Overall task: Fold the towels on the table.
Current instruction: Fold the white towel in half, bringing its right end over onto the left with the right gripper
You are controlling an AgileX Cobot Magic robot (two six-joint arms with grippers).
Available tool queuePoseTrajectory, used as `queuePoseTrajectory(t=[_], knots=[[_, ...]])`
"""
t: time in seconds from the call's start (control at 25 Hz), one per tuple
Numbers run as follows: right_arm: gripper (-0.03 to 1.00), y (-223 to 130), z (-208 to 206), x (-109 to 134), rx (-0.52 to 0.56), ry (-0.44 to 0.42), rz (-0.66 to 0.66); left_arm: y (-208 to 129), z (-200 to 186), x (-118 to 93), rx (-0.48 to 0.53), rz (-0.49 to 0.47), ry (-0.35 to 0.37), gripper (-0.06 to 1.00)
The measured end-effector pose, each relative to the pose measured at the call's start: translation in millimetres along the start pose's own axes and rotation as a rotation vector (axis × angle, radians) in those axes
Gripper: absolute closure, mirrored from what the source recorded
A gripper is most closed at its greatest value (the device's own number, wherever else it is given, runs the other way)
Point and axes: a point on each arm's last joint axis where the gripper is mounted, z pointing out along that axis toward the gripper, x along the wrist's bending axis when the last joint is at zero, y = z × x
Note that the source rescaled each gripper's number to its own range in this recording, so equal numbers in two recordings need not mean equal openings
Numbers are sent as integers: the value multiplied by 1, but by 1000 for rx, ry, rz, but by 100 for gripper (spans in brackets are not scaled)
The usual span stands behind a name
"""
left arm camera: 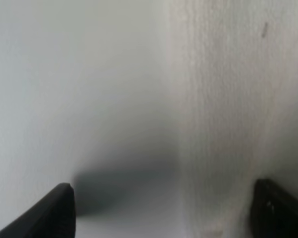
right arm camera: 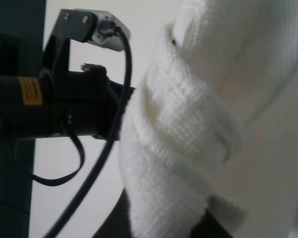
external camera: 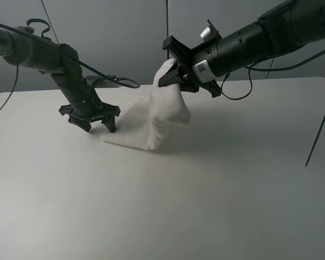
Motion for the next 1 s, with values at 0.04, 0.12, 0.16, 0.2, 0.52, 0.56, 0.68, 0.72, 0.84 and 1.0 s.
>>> queuePoseTrajectory(t=[0.04,0.12,0.16,0.2,0.52,0.56,0.68,0.72,0.84,1.0], knots=[[88,0,0,1,-3,12,0,0,0,0,0,2,0,2],[88,1,0,3,-9,32,0,0,0,0,0,3,0,2],[88,1,0,4,-10,37,0,0,0,0,0,3,0,2],[88,-1,2,5,-6,40,-4,0,0,0,0,5,0,2],[88,-1,32,28,66,105,-71,0,0,0,4,4,-1,2],[88,2,34,30,69,114,-73,0,0,0,4,4,-1,2],[88,7,39,36,68,132,-81,0,0,1,3,4,-1,2],[88,7,40,36,75,135,-82,0,0,1,3,8,-1,2],[88,5,47,36,92,146,-67,0,0,1,3,10,-1,2],[88,4,49,34,98,145,-64,3,-3,1,6,30,5,-4]])
